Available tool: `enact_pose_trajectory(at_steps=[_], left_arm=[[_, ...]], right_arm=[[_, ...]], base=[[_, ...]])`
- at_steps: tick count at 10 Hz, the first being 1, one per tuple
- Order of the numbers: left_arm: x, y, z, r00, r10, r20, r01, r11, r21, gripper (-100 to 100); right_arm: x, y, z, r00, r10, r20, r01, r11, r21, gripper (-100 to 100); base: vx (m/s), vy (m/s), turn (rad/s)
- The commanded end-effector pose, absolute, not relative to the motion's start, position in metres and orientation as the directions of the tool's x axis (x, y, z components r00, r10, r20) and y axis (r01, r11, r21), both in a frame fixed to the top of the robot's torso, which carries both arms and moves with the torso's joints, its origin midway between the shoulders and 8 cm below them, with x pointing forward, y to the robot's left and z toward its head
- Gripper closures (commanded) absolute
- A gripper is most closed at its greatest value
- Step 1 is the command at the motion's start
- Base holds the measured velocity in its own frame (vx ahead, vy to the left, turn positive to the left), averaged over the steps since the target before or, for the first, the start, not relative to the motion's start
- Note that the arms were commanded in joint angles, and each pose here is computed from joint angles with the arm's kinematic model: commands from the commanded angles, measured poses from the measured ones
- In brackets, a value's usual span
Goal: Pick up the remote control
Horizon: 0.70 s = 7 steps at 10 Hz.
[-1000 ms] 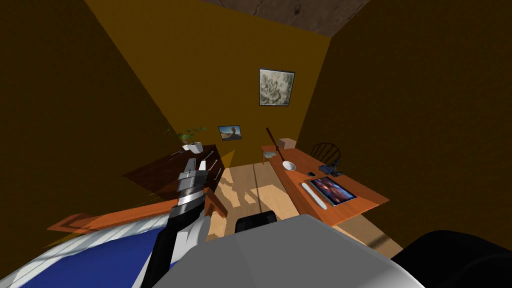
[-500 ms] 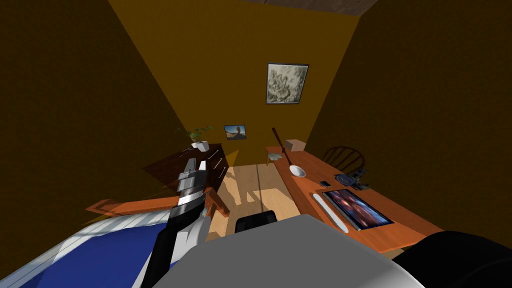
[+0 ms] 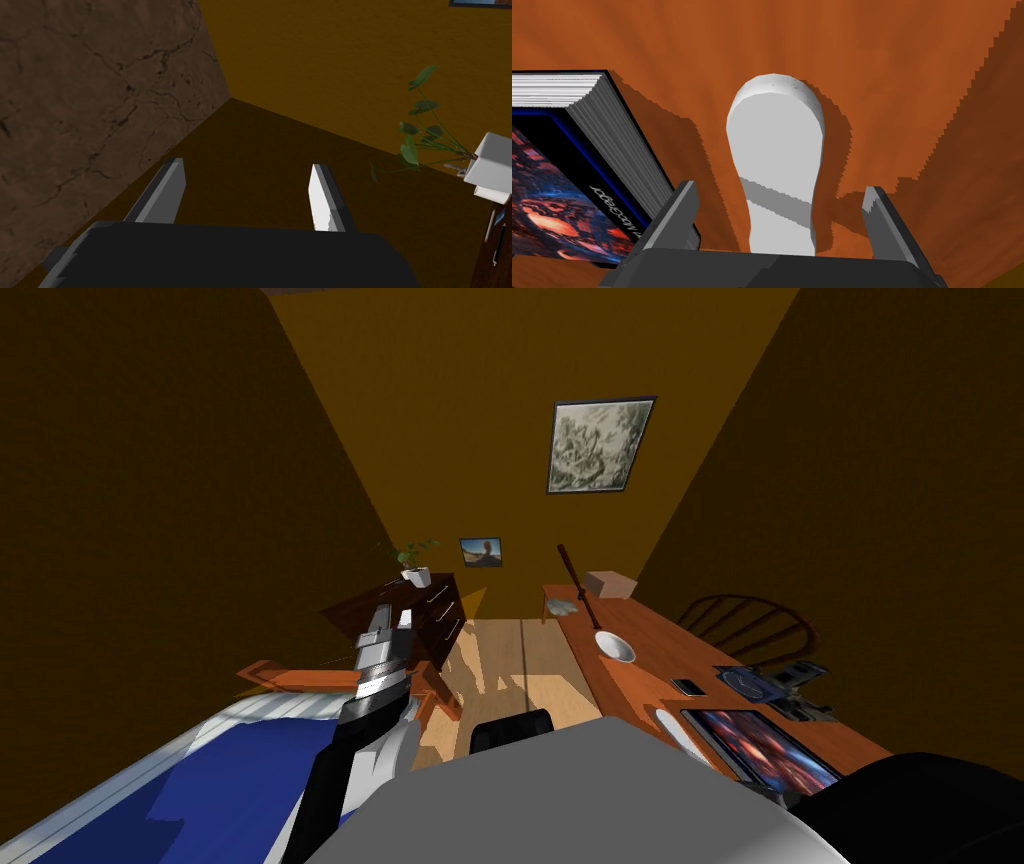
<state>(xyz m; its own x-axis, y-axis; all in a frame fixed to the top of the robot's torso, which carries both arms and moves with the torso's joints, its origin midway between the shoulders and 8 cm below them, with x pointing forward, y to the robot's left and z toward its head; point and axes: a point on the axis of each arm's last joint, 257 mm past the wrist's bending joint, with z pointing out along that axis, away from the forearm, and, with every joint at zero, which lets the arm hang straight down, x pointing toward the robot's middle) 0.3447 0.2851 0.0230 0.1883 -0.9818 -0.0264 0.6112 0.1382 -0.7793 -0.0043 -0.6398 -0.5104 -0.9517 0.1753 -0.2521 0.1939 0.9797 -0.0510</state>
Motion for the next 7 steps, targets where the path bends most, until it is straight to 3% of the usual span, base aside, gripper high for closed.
enact_pose_trajectory(at_steps=[1,2,3,4,7], left_arm=[[0.345,0.285,0.023,0.188,-0.982,-0.026,0.611,0.138,-0.779,0],[0.345,0.285,0.023,0.188,-0.982,-0.026,0.611,0.138,-0.779,0],[0.345,0.285,0.023,0.188,-0.982,-0.026,0.611,0.138,-0.779,0],[0.345,0.285,0.023,0.188,-0.982,-0.026,0.611,0.138,-0.779,0],[0.345,0.285,0.023,0.188,-0.982,-0.026,0.611,0.138,-0.779,0]], right_arm=[[0.001,-0.623,-0.523,-0.953,0.172,-0.248,0.183,0.983,-0.022,-100],[-0.002,-0.631,-0.517,-0.953,0.173,-0.250,0.188,0.982,-0.035,-100],[-0.001,-0.630,-0.518,-0.952,0.173,-0.251,0.187,0.982,-0.032,0],[-0.002,-0.621,-0.528,-0.951,0.180,-0.250,0.194,0.980,-0.032,-100],[-0.003,-0.608,-0.543,-0.950,0.191,-0.249,0.204,0.978,-0.030,-100]], base=[[0.018,-0.091,0.185],[0.006,-0.052,0.053],[0.003,-0.009,-0.006],[0.002,-0.038,0.048],[-0.005,-0.066,0.048]])
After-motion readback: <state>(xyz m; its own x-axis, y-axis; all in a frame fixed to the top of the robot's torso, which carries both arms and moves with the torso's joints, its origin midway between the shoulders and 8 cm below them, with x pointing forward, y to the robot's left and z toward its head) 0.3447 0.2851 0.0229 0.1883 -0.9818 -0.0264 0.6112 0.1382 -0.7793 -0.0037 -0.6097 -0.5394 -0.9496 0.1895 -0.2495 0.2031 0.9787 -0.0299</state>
